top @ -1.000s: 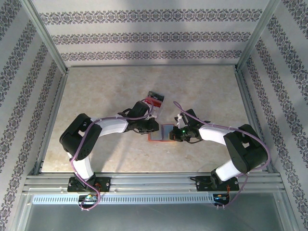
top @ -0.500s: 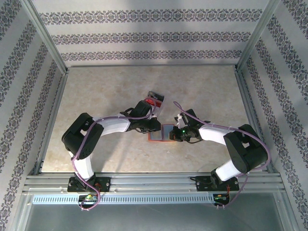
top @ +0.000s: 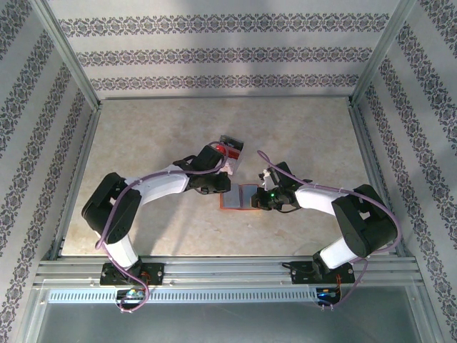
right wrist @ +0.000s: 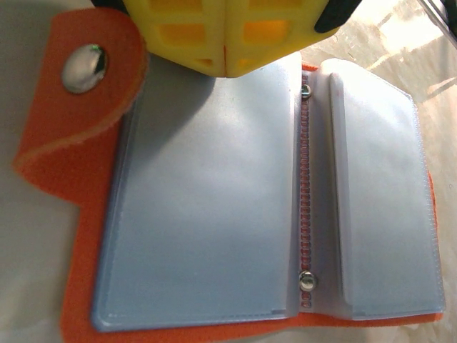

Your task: Take the credit cards out of the card holder

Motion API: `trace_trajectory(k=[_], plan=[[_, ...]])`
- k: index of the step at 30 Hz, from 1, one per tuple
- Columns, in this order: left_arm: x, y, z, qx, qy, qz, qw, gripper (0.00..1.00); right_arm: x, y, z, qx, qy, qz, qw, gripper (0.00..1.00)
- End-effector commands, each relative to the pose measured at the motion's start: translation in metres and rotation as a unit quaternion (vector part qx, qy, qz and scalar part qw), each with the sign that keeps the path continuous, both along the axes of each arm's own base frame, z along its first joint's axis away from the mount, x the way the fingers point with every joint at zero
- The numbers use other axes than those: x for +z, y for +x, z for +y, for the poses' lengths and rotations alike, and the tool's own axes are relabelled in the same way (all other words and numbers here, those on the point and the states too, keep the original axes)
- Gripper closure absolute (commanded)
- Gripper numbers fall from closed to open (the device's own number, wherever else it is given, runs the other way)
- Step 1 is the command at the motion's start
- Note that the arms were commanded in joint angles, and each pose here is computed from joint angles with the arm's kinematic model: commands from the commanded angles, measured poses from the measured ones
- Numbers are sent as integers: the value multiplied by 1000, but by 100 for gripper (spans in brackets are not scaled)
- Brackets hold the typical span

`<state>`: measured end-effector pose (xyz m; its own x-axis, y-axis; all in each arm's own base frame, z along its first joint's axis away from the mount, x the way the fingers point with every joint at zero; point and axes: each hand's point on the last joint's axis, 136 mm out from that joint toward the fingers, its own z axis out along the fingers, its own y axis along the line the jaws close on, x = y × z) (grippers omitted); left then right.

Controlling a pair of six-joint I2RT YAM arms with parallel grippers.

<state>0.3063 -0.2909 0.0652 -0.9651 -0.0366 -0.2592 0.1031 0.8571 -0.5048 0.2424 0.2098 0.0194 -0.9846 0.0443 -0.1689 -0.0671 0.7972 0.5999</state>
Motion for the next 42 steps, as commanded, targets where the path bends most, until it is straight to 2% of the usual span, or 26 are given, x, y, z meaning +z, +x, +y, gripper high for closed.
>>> trace_trajectory(k=[1, 12, 23, 34, 42], plan=[[-12, -1, 5, -10, 27, 15, 999, 86, -4, 0, -3, 0, -5, 6, 1000, 100], [-34, -8, -1, -18, 25, 43, 999, 86, -5, -2, -4, 0, -7, 8, 1000, 100], [-27, -10, -35, -37, -42, 45, 997, 86, -5, -3, -2, 2, -1, 10, 1000, 100], [-33, -9, -38, -39, -41, 50, 997, 87, 40, 9, 11, 3, 50, -35, 998, 100], [-32, -8, -38, -39, -39, 48, 997, 87, 49, 6, 30, 19, 86, -37, 995, 100]])
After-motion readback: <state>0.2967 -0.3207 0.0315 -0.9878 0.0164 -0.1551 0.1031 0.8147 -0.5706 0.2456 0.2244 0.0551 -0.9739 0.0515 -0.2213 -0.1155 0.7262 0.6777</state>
